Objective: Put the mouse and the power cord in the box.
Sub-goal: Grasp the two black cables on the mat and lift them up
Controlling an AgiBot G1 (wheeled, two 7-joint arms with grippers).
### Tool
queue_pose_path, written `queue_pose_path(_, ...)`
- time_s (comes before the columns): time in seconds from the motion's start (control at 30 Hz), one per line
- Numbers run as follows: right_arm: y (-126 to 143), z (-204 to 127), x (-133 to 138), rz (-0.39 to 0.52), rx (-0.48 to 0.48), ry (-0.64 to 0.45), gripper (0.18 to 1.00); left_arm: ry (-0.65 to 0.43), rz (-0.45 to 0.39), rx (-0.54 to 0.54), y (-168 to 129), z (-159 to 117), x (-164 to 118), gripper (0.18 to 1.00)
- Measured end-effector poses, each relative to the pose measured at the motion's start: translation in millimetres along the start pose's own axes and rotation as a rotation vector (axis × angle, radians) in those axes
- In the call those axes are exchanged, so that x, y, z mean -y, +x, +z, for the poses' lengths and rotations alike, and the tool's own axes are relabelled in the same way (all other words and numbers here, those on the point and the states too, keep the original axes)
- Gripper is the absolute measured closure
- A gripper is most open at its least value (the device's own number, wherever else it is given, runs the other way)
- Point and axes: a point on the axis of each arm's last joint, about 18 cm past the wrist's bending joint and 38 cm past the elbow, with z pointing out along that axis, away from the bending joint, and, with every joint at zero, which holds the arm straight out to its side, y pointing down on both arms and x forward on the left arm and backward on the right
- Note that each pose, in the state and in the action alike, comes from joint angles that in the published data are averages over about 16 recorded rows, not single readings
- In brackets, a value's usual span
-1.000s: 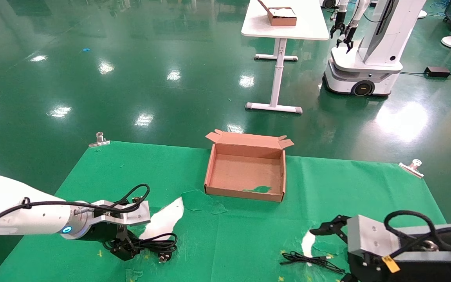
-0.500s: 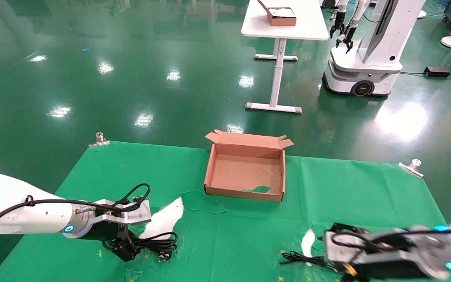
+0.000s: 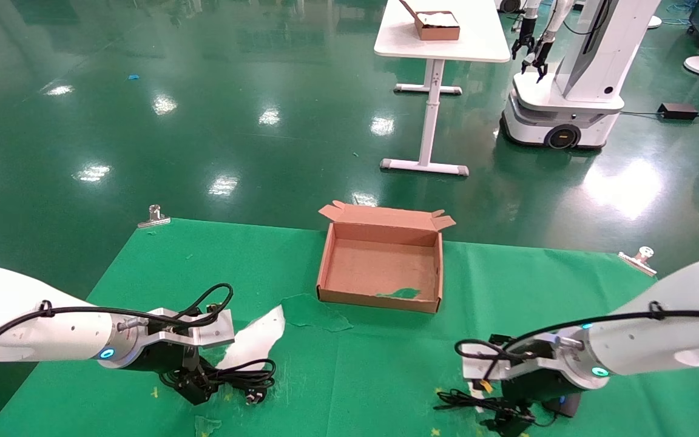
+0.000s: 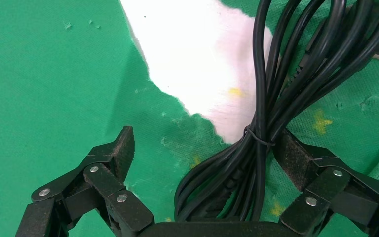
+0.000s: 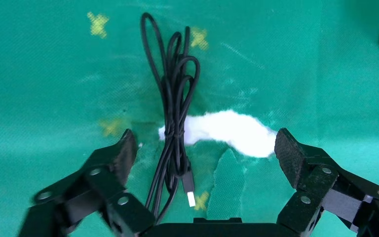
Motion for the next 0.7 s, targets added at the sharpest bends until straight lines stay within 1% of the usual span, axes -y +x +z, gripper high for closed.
queue_pose_path(0.33,2.7,8.7,-2.6,0.020,0.005,-0.016,0.189,0.000,-0.001,0.000,-0.2,0.2,-0.2,0.208)
queue_pose_path(0.53,2.6,7.0,-1.7,0.015,0.002,-0.011,0.217,0.001,0.000,0.000,-0.4,0.1,0.2,0.256)
queue_pose_path(0.7,2.3,6.0,-1.1,0.010,0.002,-0.008,0.268,0.002,0.000,0.001,-0.4,0.0,0.4,0.328)
